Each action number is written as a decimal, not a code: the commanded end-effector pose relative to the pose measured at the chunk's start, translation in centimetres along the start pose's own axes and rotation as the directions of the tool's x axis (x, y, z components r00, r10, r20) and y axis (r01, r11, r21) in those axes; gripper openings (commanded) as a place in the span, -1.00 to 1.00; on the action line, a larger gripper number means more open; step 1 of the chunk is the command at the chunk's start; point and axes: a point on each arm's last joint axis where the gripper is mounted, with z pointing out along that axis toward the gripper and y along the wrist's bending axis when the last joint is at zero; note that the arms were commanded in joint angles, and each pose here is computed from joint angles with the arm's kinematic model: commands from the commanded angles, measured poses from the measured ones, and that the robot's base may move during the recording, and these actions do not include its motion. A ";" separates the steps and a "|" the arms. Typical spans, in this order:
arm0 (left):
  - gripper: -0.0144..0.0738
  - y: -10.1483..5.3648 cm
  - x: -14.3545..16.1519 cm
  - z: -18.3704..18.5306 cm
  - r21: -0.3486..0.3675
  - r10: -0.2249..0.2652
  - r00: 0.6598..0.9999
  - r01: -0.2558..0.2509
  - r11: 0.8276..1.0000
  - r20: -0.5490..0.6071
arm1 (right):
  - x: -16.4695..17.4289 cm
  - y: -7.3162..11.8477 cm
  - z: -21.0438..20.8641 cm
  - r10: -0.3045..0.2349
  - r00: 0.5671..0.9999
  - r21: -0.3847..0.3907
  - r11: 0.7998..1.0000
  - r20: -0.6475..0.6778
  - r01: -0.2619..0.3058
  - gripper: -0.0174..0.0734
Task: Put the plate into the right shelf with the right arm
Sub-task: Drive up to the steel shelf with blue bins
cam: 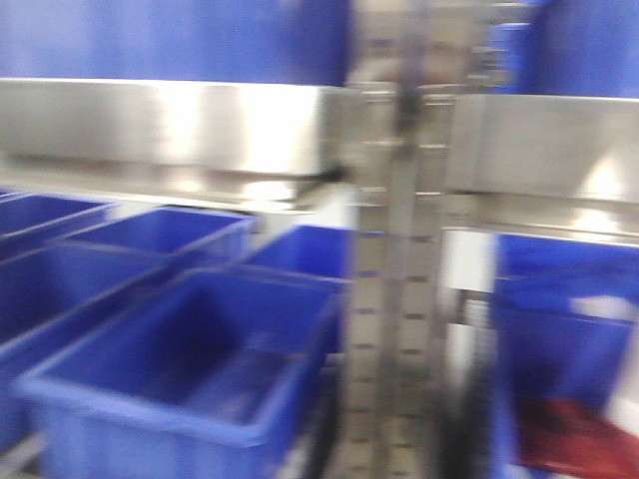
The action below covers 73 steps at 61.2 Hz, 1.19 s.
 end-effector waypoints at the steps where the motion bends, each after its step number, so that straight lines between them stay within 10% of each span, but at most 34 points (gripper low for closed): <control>1: -0.78 0.0 -0.5 0.0 -0.003 -0.009 0.996 0.009 1.000 0.084 | -1.7 -0.2 0.0 0.002 0.995 0.031 1.000 0.102 -0.005 -0.50; 73: -0.78 0.0 -0.5 0.0 -0.003 -0.009 0.996 0.009 1.000 0.084 | -2.2 -0.5 -0.1 -0.001 0.987 0.053 0.999 0.164 -0.008 -0.50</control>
